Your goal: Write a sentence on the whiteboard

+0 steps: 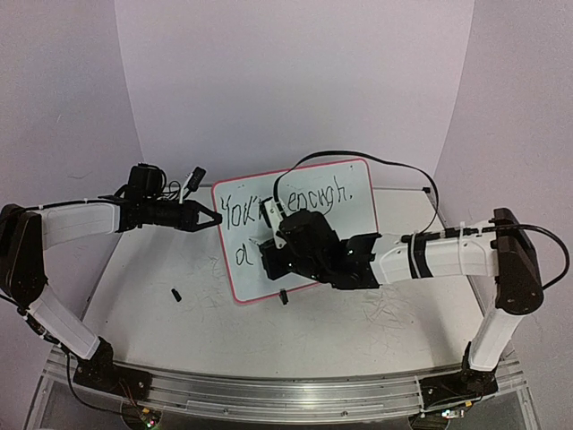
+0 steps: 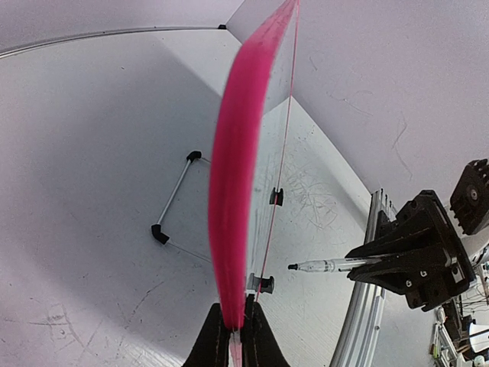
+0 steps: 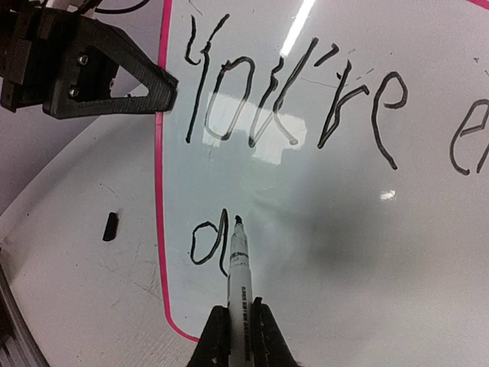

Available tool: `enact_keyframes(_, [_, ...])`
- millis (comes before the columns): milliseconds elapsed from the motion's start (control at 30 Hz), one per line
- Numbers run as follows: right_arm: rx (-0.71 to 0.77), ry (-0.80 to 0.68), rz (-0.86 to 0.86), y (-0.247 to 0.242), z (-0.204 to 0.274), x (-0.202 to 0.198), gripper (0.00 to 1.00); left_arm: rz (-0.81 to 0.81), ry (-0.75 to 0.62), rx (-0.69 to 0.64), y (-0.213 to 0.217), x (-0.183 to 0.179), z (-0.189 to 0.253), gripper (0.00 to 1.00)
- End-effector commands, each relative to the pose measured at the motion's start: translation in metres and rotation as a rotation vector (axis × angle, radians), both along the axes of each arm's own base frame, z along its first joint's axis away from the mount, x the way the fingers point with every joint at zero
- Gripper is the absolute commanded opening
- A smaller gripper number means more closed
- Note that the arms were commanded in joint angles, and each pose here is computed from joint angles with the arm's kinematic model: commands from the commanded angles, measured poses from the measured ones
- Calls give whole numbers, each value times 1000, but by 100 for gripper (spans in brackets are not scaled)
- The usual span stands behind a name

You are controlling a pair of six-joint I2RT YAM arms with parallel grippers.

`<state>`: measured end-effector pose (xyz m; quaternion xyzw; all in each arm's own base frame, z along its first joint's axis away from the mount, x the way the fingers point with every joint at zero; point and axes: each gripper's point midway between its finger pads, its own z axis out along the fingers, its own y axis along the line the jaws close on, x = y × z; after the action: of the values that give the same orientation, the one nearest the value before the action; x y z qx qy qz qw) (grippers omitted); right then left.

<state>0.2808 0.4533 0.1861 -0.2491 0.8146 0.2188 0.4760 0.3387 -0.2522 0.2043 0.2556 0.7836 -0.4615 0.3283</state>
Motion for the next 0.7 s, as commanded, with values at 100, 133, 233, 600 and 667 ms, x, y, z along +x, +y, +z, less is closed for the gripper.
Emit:
enact_keyframes(100, [28, -67, -58, 11, 19, 21, 0, -37, -68, -7, -8, -1, 15, 0])
enact_keyframes(133, [27, -64, -59, 11, 18, 22, 0, -38, -67, -7, -8, -2, 15, 0])
enact_keyframes(233, [19, -57, -63, 12, 12, 23, 0, -38, -66, -5, -8, -2, 14, 0])
enact_keyframes(600, [-33, 1, -63, 3, -13, 16, 0, -36, -73, -5, -8, -2, 16, 0])
enact_keyframes(667, [-36, 16, -59, 2, -18, 12, 0, -37, -73, -5, -8, -2, 16, 0])
